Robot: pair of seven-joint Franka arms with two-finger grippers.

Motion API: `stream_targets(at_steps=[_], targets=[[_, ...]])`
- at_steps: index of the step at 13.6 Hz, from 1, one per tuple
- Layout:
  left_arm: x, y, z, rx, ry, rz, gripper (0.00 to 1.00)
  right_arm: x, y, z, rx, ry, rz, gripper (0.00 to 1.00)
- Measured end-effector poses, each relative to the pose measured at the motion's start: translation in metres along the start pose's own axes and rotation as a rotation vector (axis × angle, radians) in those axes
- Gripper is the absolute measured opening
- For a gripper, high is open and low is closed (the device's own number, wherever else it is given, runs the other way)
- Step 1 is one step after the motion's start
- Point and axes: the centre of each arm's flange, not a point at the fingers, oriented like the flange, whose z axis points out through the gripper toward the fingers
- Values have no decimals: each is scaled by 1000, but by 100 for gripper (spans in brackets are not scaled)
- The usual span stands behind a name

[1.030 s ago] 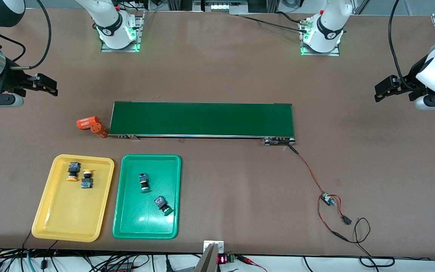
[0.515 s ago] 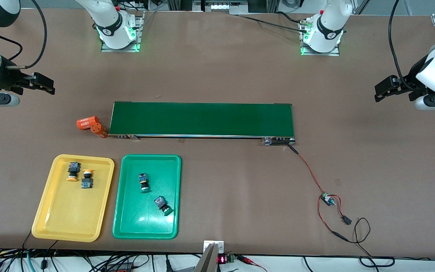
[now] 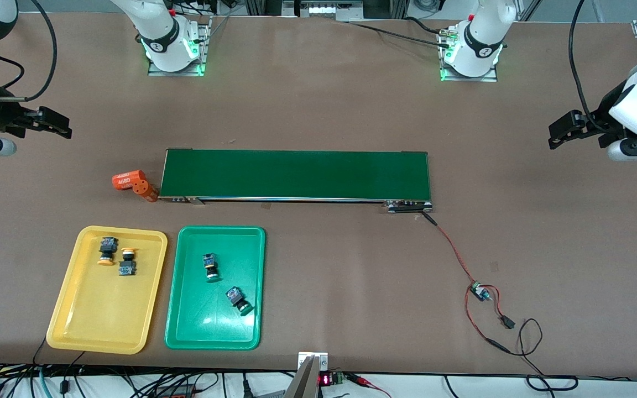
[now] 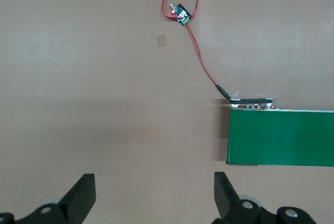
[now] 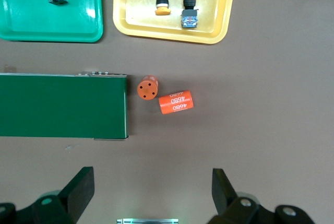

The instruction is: Sort buttons by color to trays

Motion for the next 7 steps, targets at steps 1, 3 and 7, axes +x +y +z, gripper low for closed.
stream_targets(at_steps=[1,3,7], targets=[[0,0,0,0,0,0,100,0,-8,0,-2,1,-15,100],[0,0,0,0,0,0,100,0,-26,-2,-5,4,-46,100],[0,0,0,0,0,0,100,0,-37,-4,-1,10,-64,100]])
